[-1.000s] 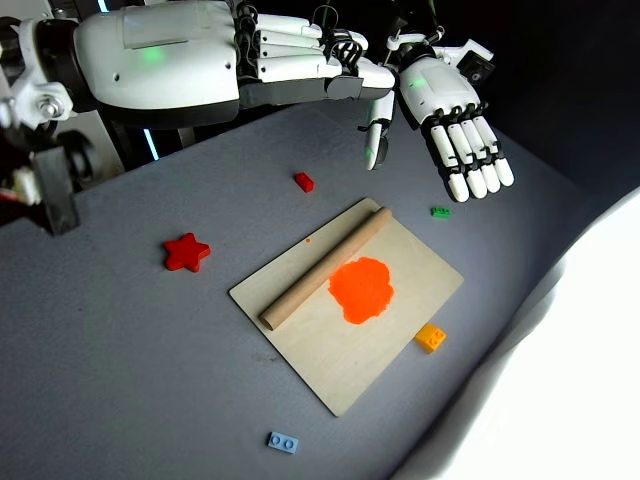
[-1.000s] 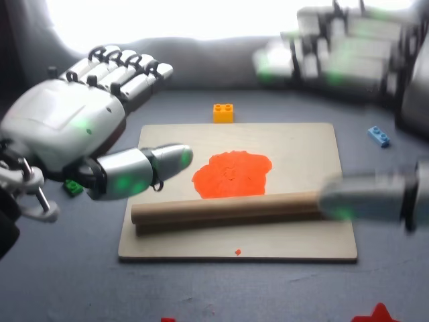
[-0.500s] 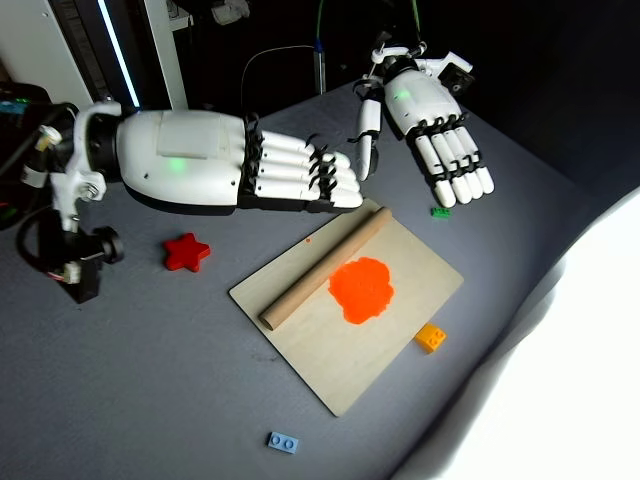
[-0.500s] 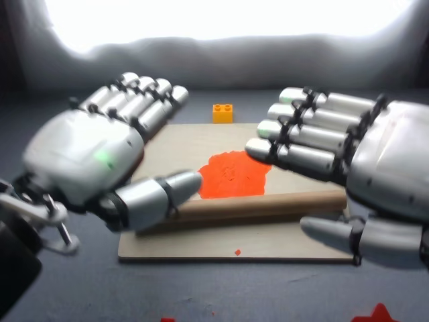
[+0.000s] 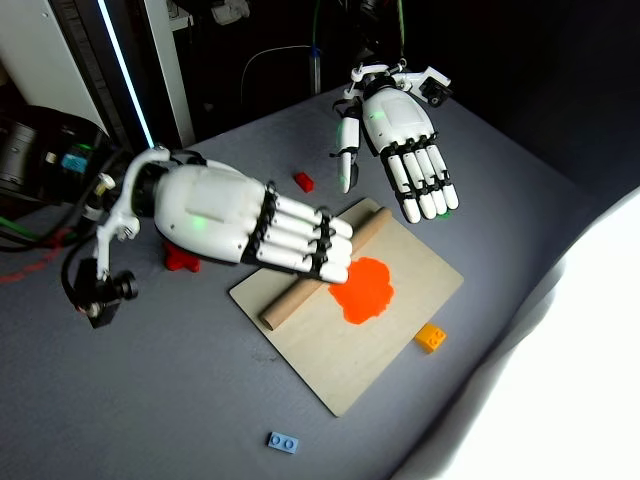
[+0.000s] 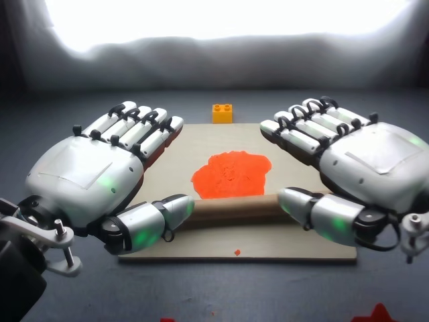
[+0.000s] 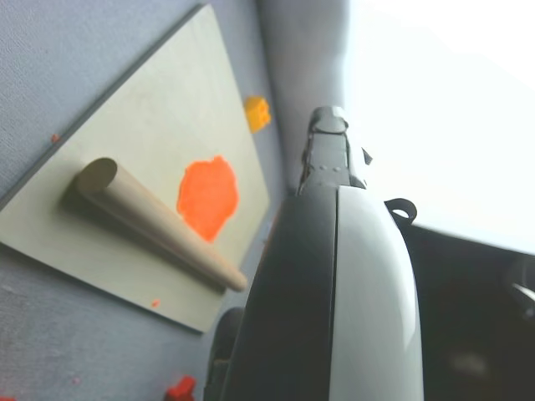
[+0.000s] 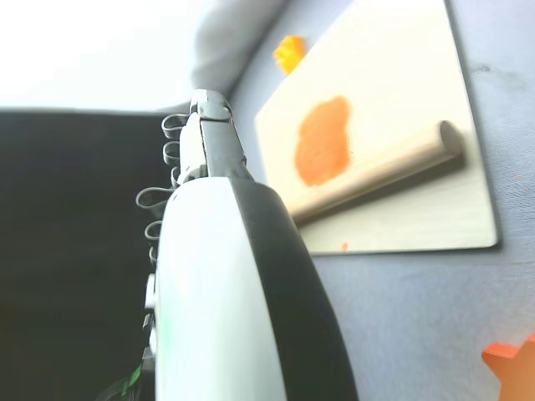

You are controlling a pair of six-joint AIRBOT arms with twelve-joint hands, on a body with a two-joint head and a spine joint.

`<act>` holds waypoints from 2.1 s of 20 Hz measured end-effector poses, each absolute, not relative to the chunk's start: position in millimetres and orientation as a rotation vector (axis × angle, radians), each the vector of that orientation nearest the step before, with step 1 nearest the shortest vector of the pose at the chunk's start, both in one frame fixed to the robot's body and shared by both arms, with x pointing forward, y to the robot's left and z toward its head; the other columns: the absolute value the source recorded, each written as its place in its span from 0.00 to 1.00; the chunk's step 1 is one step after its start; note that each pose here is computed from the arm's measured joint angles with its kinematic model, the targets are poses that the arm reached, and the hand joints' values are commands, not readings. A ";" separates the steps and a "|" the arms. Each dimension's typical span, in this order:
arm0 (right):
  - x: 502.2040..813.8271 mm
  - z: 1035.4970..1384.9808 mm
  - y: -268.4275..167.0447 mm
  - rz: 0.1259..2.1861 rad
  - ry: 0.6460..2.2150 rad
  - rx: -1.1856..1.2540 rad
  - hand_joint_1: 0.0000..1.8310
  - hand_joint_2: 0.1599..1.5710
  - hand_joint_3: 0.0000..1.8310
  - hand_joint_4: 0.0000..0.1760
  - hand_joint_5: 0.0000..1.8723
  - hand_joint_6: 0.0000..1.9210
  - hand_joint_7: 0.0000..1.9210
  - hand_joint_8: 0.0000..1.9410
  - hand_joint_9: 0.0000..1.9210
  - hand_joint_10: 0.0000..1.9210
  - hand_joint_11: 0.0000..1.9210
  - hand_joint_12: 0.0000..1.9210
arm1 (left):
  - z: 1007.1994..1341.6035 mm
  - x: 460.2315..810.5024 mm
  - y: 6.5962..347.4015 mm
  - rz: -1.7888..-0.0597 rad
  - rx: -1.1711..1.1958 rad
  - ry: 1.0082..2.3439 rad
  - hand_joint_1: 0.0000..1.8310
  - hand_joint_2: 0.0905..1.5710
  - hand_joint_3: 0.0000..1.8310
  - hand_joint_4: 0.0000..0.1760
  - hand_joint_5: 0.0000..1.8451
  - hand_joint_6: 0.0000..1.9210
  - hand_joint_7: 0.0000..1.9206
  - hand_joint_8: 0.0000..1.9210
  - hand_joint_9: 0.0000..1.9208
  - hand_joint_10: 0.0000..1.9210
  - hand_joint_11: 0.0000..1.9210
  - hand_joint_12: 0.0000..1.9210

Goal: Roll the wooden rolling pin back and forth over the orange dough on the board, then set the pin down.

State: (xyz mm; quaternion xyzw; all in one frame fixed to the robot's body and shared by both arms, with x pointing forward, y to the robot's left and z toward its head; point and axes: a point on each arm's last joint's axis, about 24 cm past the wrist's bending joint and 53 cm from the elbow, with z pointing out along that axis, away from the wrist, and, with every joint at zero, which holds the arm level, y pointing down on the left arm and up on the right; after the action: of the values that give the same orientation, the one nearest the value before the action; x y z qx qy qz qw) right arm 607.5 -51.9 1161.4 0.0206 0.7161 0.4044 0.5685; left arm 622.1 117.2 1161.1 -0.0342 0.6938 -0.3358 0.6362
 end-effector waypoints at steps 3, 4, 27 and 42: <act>606.9 1157.0 -44.0 0.960 1.686 0.058 0.00 0.93 0.02 0.00 0.03 0.00 0.01 0.00 0.00 0.00 0.00 0.00 | 1161.7 619.4 117.1 -0.763 -0.077 1.581 0.00 0.85 0.03 0.00 0.00 0.00 0.00 0.00 0.00 0.00 0.00 0.00; 606.6 1153.6 -38.8 0.966 1.692 0.059 0.00 0.93 0.02 0.00 0.02 0.00 0.00 0.00 0.00 0.00 0.00 0.00 | 1161.4 617.8 115.7 -0.765 -0.075 1.582 0.00 0.85 0.03 0.00 0.00 0.00 0.00 0.00 0.00 0.00 0.00 0.00; 657.4 1089.0 -20.5 0.898 1.720 0.213 0.00 0.94 0.01 0.00 0.01 0.00 0.00 0.00 0.00 0.00 0.00 0.00 | 1113.1 625.9 114.8 -0.631 -0.182 1.629 0.00 0.88 0.02 0.00 0.00 0.00 0.00 0.00 0.00 0.00 0.00 0.00; 655.2 1081.4 -16.8 0.877 1.722 0.213 0.00 0.95 0.01 0.00 0.00 0.00 0.00 0.00 0.00 0.00 0.00 0.00 | 1091.1 630.8 101.4 -0.644 -0.198 1.634 0.00 0.87 0.01 0.00 0.00 0.00 0.00 0.00 0.00 0.00 0.00 0.00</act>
State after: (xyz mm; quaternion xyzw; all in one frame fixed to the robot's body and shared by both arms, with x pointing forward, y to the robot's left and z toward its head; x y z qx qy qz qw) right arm 655.2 -16.8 1081.4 0.0905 0.7316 0.3726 0.5637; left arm 630.8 101.4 1091.1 -0.0865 0.7146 -0.2815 0.6345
